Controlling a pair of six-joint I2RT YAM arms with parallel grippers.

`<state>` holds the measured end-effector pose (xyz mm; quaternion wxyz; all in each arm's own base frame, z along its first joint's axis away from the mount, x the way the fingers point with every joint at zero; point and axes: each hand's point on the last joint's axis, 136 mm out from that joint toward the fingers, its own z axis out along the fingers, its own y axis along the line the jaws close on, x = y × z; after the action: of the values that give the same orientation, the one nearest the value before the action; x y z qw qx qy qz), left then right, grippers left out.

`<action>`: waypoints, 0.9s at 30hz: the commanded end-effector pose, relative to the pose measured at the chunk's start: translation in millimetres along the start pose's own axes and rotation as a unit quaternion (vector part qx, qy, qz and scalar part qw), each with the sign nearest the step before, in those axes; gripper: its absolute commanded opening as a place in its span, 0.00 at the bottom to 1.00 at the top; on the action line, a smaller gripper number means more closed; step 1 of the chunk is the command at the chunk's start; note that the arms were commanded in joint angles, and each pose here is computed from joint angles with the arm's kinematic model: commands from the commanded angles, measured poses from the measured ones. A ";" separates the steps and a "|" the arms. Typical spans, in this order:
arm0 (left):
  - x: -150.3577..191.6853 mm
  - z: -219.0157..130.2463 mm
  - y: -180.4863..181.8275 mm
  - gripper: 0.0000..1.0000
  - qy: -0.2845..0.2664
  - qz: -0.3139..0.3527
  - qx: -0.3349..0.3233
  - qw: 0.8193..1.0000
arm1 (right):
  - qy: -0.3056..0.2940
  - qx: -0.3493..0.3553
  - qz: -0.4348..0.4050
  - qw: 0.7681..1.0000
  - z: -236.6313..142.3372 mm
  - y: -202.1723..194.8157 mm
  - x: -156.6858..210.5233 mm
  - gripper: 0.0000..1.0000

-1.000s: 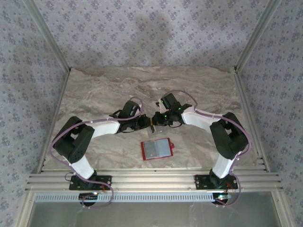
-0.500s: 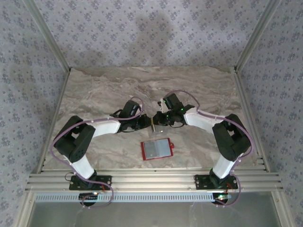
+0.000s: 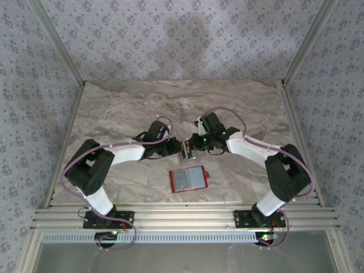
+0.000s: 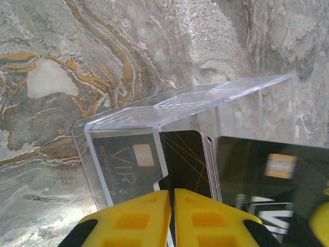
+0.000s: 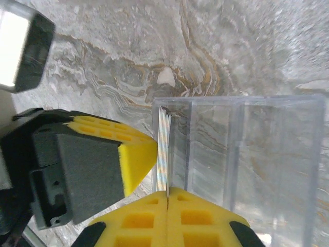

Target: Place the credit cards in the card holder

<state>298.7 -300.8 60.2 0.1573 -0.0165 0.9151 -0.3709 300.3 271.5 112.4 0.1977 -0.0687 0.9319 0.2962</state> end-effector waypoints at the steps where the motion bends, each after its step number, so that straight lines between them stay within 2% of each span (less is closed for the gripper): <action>1: 8.4 0.4 14.7 0.13 0.015 0.000 -0.035 0.999 | -0.016 0.041 0.003 0.999 -12.4 -12.4 1.5 0.00; 7: 4.8 -17.4 1.5 0.20 0.005 0.013 -0.027 1.000 | -0.047 0.050 0.004 0.998 -28.6 -13.8 -1.7 0.00; 16: 17.6 -52.4 -8.3 0.39 -0.021 0.053 -0.047 0.997 | -0.095 0.057 0.006 0.994 -61.5 -18.4 8.0 0.00; 22: 45.3 -56.6 3.0 0.50 -0.010 0.104 -0.103 0.989 | -0.122 0.124 0.028 0.984 -77.6 -37.2 14.7 0.00; 27: 74.5 -57.5 15.1 0.56 0.000 0.155 -0.153 0.976 | -0.151 0.188 0.014 0.970 -89.0 -41.7 22.4 0.00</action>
<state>222.0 -279.5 76.1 0.1952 0.0811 0.9440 -0.2535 263.7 208.0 150.3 0.3200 -0.0025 0.9283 0.1894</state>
